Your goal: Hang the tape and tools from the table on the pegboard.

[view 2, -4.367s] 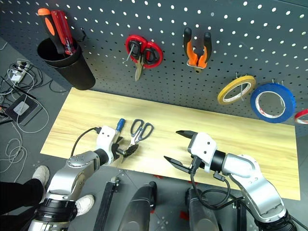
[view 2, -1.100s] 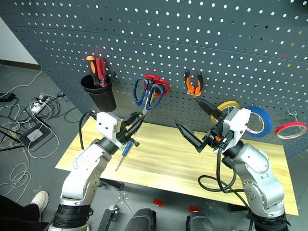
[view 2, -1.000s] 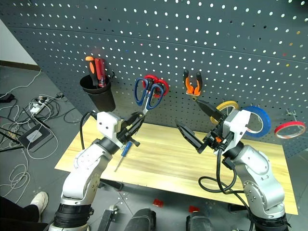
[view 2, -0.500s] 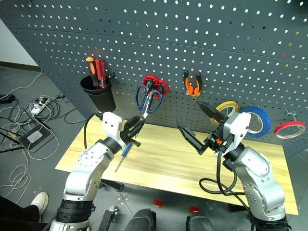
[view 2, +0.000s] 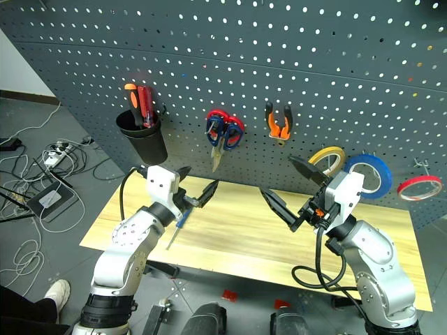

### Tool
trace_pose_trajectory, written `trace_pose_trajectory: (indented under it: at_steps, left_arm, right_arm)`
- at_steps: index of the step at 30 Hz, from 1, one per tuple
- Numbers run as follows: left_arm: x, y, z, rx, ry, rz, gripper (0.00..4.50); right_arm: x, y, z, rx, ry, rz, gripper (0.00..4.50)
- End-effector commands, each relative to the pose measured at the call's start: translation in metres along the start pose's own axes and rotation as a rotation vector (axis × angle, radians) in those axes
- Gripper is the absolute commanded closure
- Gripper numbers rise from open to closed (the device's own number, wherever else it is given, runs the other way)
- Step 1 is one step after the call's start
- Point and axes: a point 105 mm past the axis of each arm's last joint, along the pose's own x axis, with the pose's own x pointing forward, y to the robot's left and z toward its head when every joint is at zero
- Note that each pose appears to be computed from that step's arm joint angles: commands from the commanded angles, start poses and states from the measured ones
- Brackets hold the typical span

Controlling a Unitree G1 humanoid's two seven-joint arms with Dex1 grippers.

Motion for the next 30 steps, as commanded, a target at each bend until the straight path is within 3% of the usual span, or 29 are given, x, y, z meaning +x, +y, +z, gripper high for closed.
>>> trace_pose_trajectory:
  at_steps: [1, 10, 16, 30]
  left_arm:
    - [-0.009, 0.008, 0.005, -0.009, -0.008, 0.055, 0.02]
    - [-0.036, 0.041, -0.027, -0.014, 0.206, 0.187, 0.02]
    - [-0.044, 0.059, -0.042, -0.071, 0.309, 0.245, 0.02]
    - [-0.006, 0.085, -0.04, -0.117, 0.47, 0.158, 0.02]
  right_arm:
    - [-0.001, 0.01, 0.009, -0.043, -0.01, 0.052, 0.0]
    - [0.001, 0.031, -0.026, -0.066, 0.201, 0.196, 0.0]
    - [0.017, 0.034, -0.03, -0.061, 0.237, 0.203, 0.0]
    - [0.042, 0.034, -0.021, -0.043, 0.263, 0.215, 0.0]
